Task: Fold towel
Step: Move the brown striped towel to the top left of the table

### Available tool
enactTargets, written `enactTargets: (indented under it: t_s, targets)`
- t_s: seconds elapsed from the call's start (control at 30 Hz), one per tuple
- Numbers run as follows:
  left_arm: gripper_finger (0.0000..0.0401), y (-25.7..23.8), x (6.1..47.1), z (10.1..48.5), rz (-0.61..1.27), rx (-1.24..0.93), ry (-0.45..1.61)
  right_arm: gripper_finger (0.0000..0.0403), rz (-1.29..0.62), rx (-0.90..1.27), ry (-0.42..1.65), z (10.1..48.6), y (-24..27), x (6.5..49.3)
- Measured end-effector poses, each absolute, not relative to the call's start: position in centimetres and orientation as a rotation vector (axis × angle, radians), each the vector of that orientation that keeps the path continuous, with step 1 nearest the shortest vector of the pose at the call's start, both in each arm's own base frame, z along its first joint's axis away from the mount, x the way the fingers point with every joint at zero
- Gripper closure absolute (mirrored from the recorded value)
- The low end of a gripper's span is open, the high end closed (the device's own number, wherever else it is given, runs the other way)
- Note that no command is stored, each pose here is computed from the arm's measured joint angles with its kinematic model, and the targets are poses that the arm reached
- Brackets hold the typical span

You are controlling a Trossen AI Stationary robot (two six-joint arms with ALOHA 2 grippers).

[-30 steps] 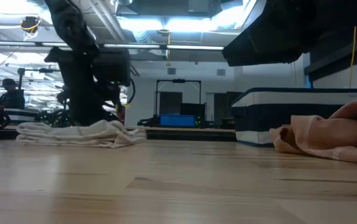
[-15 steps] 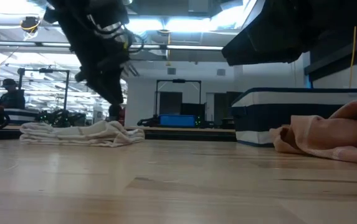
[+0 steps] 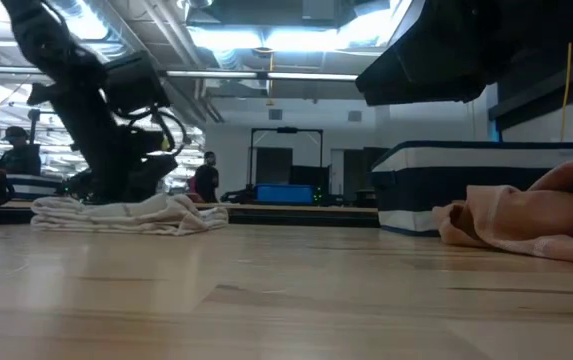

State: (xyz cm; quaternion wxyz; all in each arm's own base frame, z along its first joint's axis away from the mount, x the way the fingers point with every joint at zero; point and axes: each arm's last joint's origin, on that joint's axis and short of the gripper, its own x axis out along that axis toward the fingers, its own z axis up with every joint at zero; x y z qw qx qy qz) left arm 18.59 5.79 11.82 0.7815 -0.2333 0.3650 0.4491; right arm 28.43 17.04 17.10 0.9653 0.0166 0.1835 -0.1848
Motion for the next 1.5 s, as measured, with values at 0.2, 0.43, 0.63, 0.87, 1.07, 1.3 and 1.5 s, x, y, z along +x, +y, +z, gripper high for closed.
enactTargets:
  t_s: [0.2, 0.43, 0.63, 0.87, 1.07, 1.3, 1.5]
  targets:
    - [0.0246, 7.9, 17.0, 11.2, 1.073, -0.388, 0.848, 0.0205, -0.374, 0.037, 0.370, 17.1, 17.0, 28.4]
    - [0.0246, 9.8, 16.6, 12.3, 1.093, -0.344, 0.836, 0.0205, -0.374, 0.036, 0.370, 17.1, 17.0, 28.4]
    - [0.0246, 8.0, 18.0, 15.2, 0.959, -0.514, 0.590, 0.0205, -0.387, 0.046, 0.369, 17.1, 16.6, 28.7]
    - [0.0246, 6.6, 16.3, 12.2, 1.010, -0.603, 0.673, 0.0205, -0.375, 0.070, 0.376, 17.1, 16.6, 28.8]
    - [0.0246, 7.5, 14.4, 10.8, 1.135, -0.541, 0.712, 0.0205, -0.374, 0.071, 0.376, 17.1, 16.6, 28.8]
    - [0.0246, 9.3, 13.3, 10.7, 1.210, -0.479, 0.740, 0.0205, -0.371, 0.072, 0.377, 17.1, 16.6, 28.8]
    - [0.0246, 10.1, 12.4, 10.8, 1.274, -0.431, 0.789, 0.0205, -0.367, 0.072, 0.380, 17.1, 16.6, 28.8]
